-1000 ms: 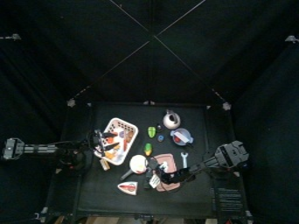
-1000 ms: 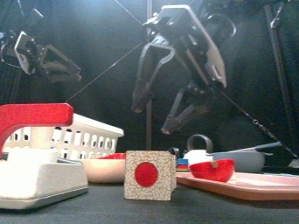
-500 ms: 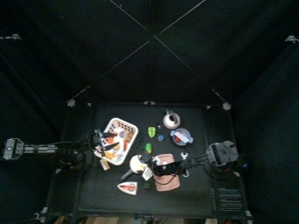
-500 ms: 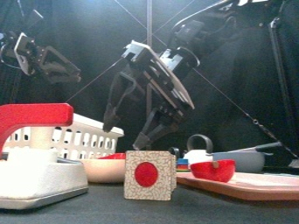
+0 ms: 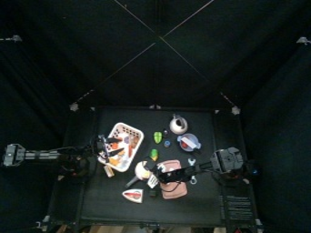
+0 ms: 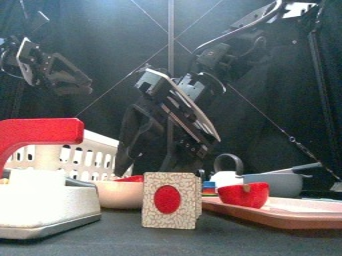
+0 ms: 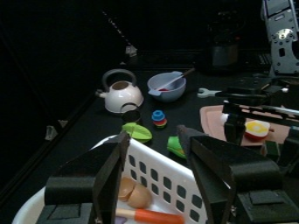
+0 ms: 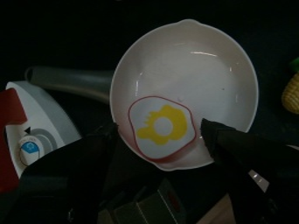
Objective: Grab apple half
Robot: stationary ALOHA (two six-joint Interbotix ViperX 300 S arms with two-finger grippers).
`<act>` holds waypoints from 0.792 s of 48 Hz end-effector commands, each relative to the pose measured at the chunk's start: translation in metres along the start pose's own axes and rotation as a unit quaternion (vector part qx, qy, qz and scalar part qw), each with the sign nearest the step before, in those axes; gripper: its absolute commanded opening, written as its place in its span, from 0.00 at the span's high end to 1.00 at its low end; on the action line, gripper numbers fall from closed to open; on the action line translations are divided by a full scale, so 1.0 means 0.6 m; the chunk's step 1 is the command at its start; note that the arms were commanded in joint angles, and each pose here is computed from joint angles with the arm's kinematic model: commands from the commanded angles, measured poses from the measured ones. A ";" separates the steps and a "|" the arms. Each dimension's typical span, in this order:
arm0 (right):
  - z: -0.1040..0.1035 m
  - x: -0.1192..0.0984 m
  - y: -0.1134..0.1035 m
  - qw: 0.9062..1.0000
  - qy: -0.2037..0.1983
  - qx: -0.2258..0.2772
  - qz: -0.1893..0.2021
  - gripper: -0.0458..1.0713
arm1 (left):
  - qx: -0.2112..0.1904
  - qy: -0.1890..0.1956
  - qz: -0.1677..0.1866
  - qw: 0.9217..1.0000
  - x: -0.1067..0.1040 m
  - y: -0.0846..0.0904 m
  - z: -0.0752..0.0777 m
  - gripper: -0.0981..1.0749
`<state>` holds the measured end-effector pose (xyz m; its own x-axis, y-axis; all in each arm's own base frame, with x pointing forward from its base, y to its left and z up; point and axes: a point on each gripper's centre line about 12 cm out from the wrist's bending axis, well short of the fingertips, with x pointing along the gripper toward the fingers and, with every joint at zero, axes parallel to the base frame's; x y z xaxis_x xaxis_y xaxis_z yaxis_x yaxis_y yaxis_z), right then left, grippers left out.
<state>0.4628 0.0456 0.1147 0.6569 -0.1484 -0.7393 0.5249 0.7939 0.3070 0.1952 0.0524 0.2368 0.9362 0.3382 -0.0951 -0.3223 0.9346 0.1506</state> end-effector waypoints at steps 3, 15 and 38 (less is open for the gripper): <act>0.021 -0.010 0.007 1.000 -0.013 0.008 0.011 0.02 | 0.001 -0.007 0.005 1.000 0.002 0.003 0.008 0.19; 0.019 -0.007 0.002 1.000 -0.009 0.014 0.007 0.02 | 0.001 -0.007 0.005 1.000 0.002 0.003 0.008 0.19; 0.082 -0.036 0.016 0.998 -0.048 0.046 0.005 0.03 | 0.001 -0.007 0.006 1.000 0.002 0.003 0.007 0.19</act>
<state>0.4710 0.0332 0.1212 0.6510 -0.1871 -0.7357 0.5724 0.7575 0.3139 0.1952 0.0530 0.2365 0.9351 0.3411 -0.0966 -0.3247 0.9334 0.1524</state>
